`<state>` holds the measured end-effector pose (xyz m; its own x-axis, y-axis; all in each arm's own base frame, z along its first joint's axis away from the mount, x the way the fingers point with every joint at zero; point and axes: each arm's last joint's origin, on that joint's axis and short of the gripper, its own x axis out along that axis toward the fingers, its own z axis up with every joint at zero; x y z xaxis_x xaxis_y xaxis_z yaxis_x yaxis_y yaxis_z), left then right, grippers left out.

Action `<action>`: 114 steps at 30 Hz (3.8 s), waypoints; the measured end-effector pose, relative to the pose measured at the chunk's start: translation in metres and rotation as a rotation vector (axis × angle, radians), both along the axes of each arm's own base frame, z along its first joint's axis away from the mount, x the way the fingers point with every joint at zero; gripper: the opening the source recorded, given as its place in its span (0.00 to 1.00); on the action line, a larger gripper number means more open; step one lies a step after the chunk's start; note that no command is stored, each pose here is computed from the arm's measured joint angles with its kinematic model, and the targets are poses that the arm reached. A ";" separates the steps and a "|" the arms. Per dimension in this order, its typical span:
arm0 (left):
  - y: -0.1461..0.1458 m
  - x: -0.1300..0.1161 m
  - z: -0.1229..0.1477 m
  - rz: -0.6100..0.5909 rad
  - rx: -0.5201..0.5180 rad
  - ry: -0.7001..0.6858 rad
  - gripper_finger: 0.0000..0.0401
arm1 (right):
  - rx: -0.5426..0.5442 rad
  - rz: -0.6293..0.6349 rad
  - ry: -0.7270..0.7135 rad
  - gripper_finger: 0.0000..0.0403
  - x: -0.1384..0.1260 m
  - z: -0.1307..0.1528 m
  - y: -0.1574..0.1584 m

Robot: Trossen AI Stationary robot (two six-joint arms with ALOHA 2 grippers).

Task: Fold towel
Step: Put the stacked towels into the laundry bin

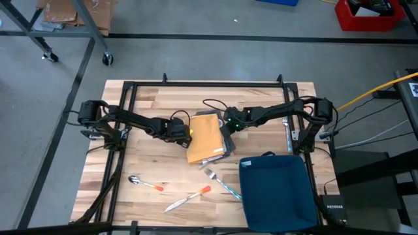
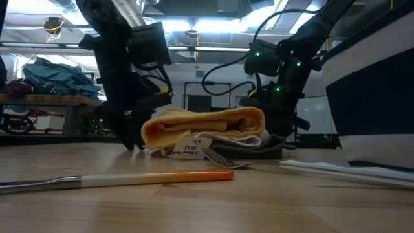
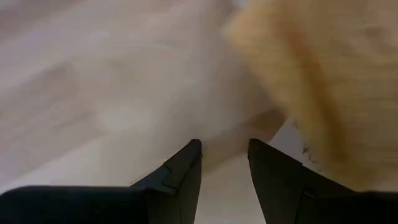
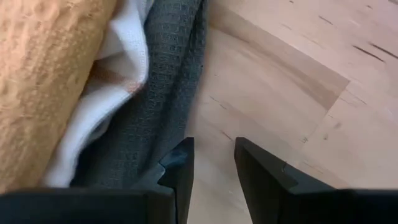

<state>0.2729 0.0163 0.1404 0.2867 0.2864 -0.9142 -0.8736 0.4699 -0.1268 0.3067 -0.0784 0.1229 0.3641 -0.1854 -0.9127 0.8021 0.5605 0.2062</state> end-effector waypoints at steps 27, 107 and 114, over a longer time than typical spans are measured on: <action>-0.001 0.041 -0.010 -0.015 -0.112 -0.354 0.31 | 0.106 0.023 -0.122 0.30 0.009 0.000 0.000; 0.029 0.067 0.001 -0.035 -0.147 -0.661 0.22 | 0.422 0.084 -0.371 0.02 0.033 0.008 0.030; 0.028 0.066 0.008 -0.034 -0.149 -0.687 0.08 | 0.434 0.100 -0.389 0.02 0.034 0.010 0.031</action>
